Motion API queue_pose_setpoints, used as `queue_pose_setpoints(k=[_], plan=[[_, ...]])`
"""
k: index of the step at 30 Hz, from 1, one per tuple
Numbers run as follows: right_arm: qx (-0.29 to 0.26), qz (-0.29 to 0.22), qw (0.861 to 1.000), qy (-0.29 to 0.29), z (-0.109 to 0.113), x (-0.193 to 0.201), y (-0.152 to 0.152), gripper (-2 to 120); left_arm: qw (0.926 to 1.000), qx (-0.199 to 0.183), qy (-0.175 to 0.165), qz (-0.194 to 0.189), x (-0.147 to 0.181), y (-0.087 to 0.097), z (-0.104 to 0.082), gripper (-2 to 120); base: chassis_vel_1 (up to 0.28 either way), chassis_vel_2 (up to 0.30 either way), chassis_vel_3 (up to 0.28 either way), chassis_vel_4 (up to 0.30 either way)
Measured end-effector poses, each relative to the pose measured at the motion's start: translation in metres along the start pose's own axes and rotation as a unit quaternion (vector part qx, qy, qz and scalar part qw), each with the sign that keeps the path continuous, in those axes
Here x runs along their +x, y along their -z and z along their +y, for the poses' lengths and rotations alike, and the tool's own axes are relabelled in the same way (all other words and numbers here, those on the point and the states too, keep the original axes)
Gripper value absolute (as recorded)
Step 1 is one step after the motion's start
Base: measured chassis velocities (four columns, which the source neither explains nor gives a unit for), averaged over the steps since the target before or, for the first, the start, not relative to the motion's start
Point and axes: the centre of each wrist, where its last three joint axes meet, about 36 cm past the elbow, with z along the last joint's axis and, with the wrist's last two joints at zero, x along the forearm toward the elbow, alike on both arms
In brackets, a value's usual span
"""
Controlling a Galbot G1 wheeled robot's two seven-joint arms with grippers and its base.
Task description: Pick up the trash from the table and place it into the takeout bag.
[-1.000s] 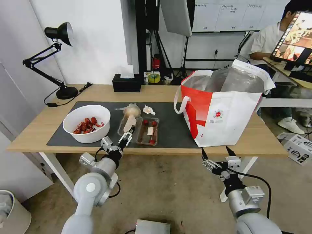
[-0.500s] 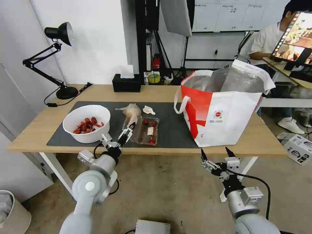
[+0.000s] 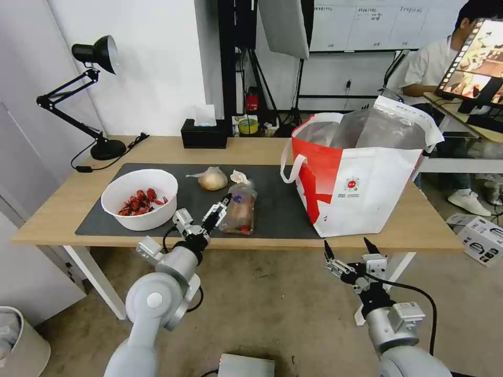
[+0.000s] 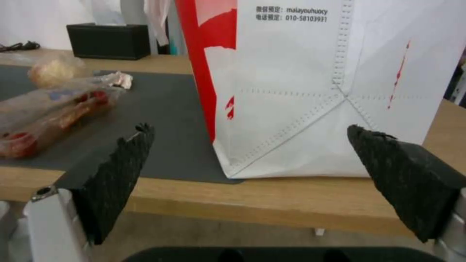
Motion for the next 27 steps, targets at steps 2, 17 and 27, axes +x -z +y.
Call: queue_pose_setpoints(k=[2,17,27], plan=[[0.000,0.000,1.000,0.000,0.000,0.000,0.000,100,1.0000,0.000,0.003,0.004,-0.002,-0.003,0.001,67,0.000,0.000,0.000,0.000],[-0.007,-0.005,1.000,0.009,0.000,-0.003,0.003,100,0.9993,0.001,0.031,0.018,-0.015,-0.011,0.015,11,0.000,0.000,0.000,0.000],[-0.054,0.005,0.996,0.065,-0.002,-0.021,0.032,100,0.9991,-0.002,0.038,0.021,-0.015,-0.011,0.018,0,0.000,0.000,0.000,0.000]])
